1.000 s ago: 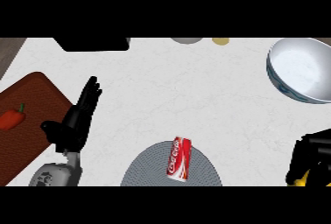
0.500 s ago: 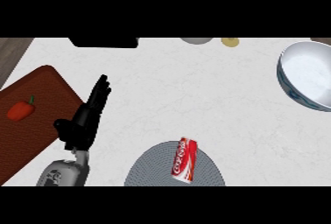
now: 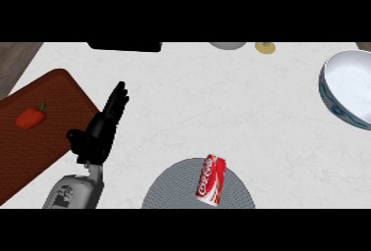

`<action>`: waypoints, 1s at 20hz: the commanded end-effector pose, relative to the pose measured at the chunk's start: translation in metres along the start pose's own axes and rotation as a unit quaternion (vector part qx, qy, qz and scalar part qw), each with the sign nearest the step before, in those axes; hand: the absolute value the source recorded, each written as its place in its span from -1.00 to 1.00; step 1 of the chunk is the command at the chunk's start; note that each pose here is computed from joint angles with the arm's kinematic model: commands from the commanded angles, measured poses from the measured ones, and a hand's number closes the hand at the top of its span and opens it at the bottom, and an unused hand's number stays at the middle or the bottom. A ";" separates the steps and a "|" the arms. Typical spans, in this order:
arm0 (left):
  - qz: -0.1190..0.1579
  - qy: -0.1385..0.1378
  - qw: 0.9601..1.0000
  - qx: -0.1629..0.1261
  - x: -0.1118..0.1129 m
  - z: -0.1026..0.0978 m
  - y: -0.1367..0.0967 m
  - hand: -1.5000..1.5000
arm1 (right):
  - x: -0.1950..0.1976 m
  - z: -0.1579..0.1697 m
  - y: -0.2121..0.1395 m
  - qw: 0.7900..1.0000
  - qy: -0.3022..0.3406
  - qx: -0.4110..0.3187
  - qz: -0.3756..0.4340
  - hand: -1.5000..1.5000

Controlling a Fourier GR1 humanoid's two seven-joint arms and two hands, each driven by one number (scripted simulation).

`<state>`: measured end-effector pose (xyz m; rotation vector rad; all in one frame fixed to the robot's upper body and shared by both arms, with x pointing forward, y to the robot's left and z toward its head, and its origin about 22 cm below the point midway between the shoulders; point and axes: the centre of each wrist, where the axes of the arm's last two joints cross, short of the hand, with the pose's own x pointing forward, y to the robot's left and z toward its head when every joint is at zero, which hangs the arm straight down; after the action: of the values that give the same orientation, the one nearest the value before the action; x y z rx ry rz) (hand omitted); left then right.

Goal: Pick the lemon from the placemat and place it in the bowl

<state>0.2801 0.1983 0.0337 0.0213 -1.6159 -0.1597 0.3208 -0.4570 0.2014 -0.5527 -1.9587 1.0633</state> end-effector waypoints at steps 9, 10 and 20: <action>0.004 -0.001 1.000 -0.019 0.009 -0.007 -0.009 0.00 | -0.062 -0.007 0.050 0.990 0.080 0.109 -0.051 -1.00; -0.006 -0.008 1.000 -0.008 0.008 -0.011 -0.009 0.00 | -0.063 -0.009 0.052 0.987 0.074 0.128 -0.057 -1.00; 0.007 0.002 1.000 0.006 0.003 -0.007 -0.001 0.00 | -0.070 -0.008 0.042 0.978 -0.016 0.040 -0.203 -1.00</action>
<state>0.2877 0.1959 0.0397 0.0097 -1.6220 -0.1577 0.3707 -0.4686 0.1388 -0.3200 -1.7817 1.0064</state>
